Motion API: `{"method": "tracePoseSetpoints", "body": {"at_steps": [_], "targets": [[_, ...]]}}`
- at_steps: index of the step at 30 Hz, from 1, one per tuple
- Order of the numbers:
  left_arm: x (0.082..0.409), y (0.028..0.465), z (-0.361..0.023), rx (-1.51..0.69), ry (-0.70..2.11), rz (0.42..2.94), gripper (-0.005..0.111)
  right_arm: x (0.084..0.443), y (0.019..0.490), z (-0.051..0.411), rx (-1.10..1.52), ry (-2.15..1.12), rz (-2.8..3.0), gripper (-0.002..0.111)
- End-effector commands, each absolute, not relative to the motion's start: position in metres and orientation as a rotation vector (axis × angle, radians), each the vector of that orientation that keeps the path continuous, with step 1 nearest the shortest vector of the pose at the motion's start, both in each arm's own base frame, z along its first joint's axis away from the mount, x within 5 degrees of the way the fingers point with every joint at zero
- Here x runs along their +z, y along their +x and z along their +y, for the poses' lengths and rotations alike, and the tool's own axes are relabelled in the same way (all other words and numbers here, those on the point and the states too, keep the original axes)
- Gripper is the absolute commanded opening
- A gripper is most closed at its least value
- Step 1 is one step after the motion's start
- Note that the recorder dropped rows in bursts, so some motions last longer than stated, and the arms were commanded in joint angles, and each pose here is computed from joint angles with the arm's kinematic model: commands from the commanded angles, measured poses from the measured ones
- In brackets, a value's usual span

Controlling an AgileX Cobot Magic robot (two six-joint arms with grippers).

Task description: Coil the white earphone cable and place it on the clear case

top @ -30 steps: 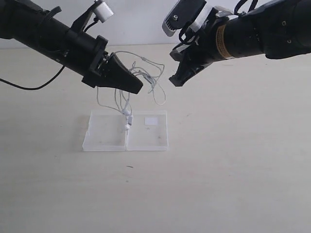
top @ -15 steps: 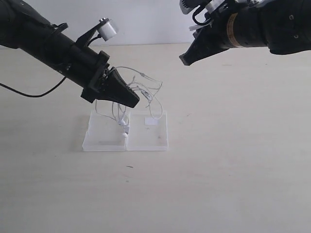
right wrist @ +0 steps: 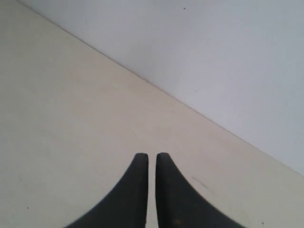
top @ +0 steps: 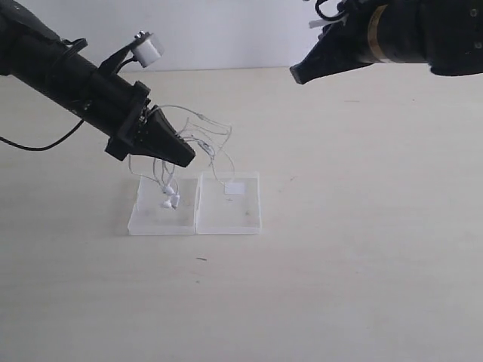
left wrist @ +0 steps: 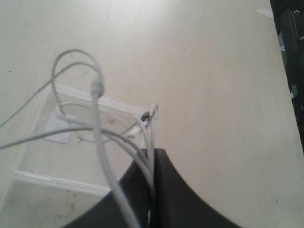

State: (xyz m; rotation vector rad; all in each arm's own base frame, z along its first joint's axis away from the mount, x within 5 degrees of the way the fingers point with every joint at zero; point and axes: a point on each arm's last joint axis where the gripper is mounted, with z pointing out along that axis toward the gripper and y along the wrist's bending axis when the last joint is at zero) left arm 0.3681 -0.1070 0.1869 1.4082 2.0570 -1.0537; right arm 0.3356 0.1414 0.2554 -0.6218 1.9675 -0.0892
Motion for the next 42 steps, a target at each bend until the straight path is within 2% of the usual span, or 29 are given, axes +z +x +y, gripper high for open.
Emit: {"method": "tracePoseSetpoints", "body": {"at_steps": [1,6,15,26,42], "targets": [[0.174,0.373,-0.110,-1.038,1.400,2.047,0.000,0.287,0.307,0.127,-0.080,-0.572,1.898,0.004],[0.159,0.378,-0.109,-1.014,1.401,2.056,0.000,0.311,0.267,0.109,-0.051,-0.539,1.823,0.004],[0.156,0.371,-0.110,-1.045,1.490,2.065,0.000,0.342,0.225,0.100,0.085,-0.544,1.697,0.004],[0.144,0.361,-0.132,-0.980,1.683,2.076,0.000,0.344,0.221,0.103,0.142,-0.554,1.687,0.004],[0.125,0.383,-0.132,-0.781,1.468,2.178,0.000,0.344,0.221,0.103,0.144,-0.555,1.687,0.004]]}}
